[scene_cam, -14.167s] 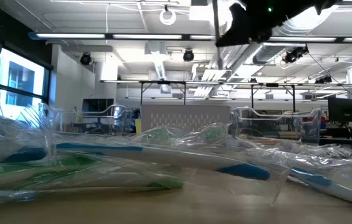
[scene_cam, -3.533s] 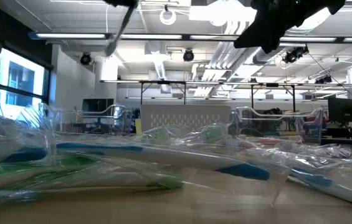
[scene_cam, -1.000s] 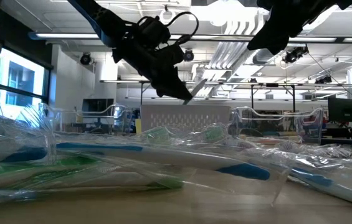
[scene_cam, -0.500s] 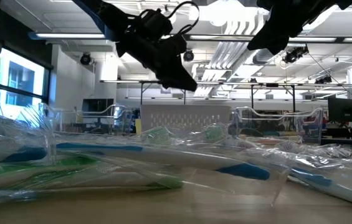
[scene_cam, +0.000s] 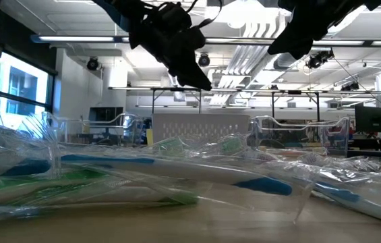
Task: Pick & Place Toothbrushes
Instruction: Put the purple toothbrush into the yellow bin
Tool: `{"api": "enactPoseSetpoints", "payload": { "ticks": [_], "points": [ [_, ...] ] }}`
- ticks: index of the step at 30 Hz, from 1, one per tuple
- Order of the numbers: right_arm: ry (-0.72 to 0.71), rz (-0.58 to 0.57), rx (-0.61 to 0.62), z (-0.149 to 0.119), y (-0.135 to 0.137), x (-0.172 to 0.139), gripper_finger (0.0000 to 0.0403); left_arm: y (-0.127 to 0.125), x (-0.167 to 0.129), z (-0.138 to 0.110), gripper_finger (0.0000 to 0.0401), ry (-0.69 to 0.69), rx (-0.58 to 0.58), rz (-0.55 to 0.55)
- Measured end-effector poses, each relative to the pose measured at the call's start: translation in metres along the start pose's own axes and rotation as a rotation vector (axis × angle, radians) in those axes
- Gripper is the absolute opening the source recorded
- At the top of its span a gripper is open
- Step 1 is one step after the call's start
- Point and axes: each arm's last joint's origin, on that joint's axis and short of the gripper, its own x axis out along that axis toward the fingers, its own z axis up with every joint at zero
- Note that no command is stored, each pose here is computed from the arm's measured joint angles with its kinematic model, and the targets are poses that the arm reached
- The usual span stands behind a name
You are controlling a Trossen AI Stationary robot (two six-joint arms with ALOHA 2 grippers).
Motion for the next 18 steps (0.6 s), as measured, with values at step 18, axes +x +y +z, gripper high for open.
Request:
{"api": "enactPoseSetpoints", "payload": {
  "ticks": [18],
  "points": [
    [-0.002,-0.005,0.001,0.0001,-0.0002,0.0,0.0028,0.0016,0.0,0.0047,0.0141,-0.046,-0.035,0.019]
  ]
}}
